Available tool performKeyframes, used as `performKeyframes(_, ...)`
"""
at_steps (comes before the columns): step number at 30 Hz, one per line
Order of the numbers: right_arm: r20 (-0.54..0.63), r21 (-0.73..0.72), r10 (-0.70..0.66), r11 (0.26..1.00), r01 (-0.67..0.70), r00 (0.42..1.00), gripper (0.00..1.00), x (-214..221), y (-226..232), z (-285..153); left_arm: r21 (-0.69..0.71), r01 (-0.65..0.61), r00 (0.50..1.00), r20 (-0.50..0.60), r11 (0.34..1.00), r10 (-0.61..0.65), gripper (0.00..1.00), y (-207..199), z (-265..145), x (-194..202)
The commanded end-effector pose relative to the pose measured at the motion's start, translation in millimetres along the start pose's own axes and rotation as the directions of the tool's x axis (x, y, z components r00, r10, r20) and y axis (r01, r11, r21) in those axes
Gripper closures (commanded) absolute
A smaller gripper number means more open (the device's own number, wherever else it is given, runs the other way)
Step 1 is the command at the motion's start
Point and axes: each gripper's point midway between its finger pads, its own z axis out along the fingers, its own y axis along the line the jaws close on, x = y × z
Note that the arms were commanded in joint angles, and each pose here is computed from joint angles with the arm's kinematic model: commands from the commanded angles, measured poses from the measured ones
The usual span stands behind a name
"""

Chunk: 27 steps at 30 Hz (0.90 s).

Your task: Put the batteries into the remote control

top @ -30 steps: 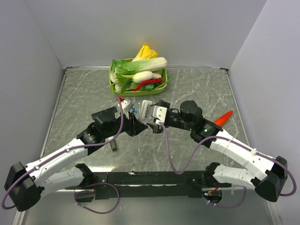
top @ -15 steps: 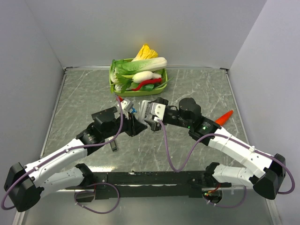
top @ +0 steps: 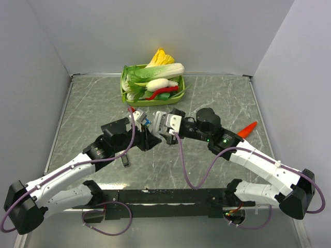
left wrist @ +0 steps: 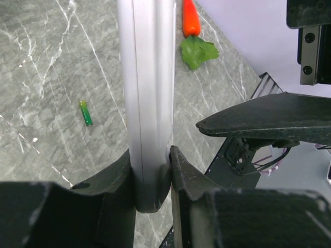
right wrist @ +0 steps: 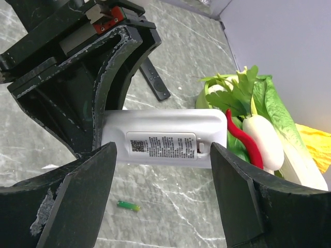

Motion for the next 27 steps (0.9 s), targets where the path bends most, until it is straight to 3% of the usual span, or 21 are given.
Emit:
performKeyframes(1,0.018,-0.013,0.003,1.0,-0.003,1.0,0.21,-13,0,-1,0.075,-0.039,0.992,0.12,0.996,0.03,0.99,-27,-6,-44)
performKeyframes(19,-0.025,0.036,-0.017,0.999,0.018,1.0,0.2,-11,-14,8,0.098,-0.066,0.991,0.124,0.993,0.053,0.99,-33,-10,-46)
performKeyframes(27,-0.131,-0.061,0.028,0.997,-0.036,0.991,0.2,12,4,14,0.117,-0.091,0.987,0.143,0.989,0.074,0.99,-40,-13,-51)
